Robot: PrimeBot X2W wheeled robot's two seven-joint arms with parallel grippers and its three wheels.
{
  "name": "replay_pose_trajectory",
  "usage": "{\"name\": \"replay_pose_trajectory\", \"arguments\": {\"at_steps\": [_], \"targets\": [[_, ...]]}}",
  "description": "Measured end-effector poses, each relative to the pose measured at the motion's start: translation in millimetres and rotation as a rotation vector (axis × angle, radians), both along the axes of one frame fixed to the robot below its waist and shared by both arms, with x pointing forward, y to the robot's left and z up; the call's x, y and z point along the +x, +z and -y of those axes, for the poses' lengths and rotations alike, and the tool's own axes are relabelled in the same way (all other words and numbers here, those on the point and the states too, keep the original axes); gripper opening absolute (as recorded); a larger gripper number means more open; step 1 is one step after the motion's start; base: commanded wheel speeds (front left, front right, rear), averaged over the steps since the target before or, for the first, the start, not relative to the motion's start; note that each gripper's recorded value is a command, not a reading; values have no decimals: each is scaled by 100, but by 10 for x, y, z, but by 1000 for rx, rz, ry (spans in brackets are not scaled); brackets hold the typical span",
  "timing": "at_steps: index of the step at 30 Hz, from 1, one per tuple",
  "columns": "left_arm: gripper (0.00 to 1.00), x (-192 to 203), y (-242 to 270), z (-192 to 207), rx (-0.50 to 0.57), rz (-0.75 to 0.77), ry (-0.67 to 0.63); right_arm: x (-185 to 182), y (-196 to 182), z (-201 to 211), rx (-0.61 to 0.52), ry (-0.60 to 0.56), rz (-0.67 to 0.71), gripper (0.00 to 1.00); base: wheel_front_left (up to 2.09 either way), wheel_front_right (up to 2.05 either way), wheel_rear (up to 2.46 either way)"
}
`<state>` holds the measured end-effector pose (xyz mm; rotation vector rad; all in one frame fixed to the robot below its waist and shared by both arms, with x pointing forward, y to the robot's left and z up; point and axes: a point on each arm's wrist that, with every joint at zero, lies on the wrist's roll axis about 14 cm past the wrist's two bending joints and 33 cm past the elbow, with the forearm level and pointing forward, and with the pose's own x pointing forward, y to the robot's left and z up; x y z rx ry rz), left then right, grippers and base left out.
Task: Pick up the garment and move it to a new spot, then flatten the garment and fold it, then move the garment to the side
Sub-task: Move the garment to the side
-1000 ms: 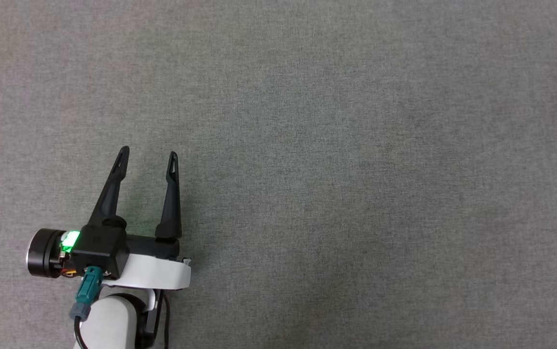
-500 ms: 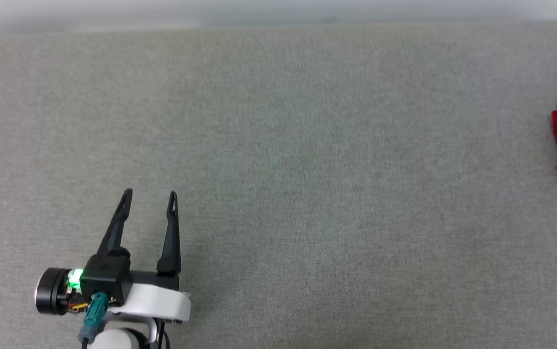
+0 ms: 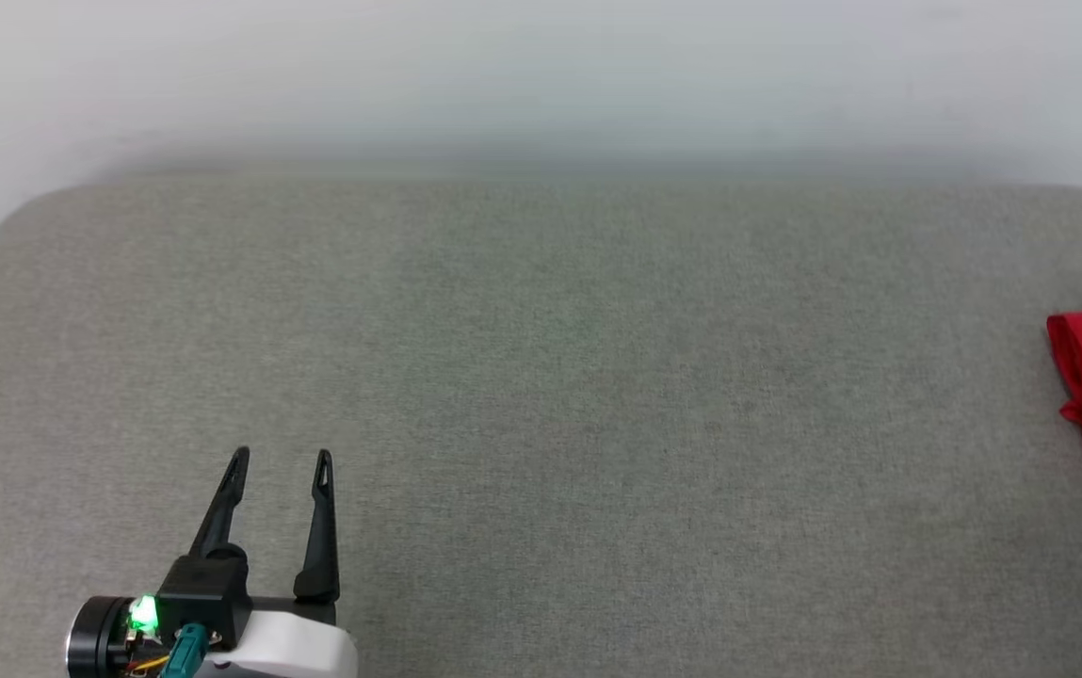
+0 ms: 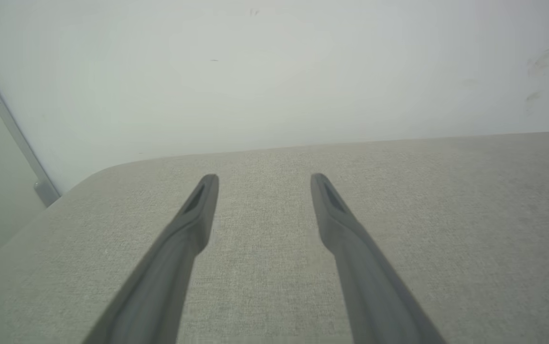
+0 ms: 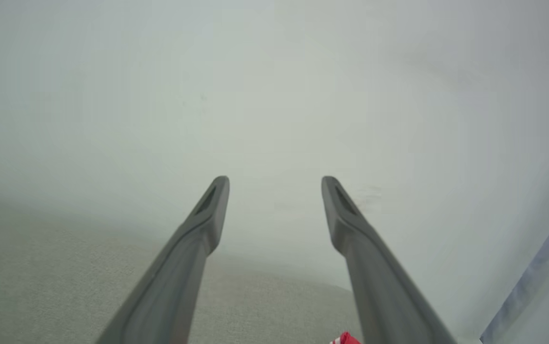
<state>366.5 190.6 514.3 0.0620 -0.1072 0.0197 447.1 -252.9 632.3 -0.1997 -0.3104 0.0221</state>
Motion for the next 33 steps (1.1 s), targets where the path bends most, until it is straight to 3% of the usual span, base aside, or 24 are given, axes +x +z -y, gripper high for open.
{"name": "replay_pose_trajectory", "arguments": {"at_steps": [5,12,22,33], "targets": [[100,-103,69,-84,4,19,24,-162,-117,-527,59,127,36,100,0,0,0],[100,-235,110,-137,2,33,39,-437,-478,-942,165,200,-33,100,0,0,0],[100,-346,128,-112,-1,41,37,-786,-1015,-872,211,143,-172,100,0,0,0],[100,-428,99,-53,-9,35,14,-990,-1012,-822,240,113,-162,100,0,0,0]]}}
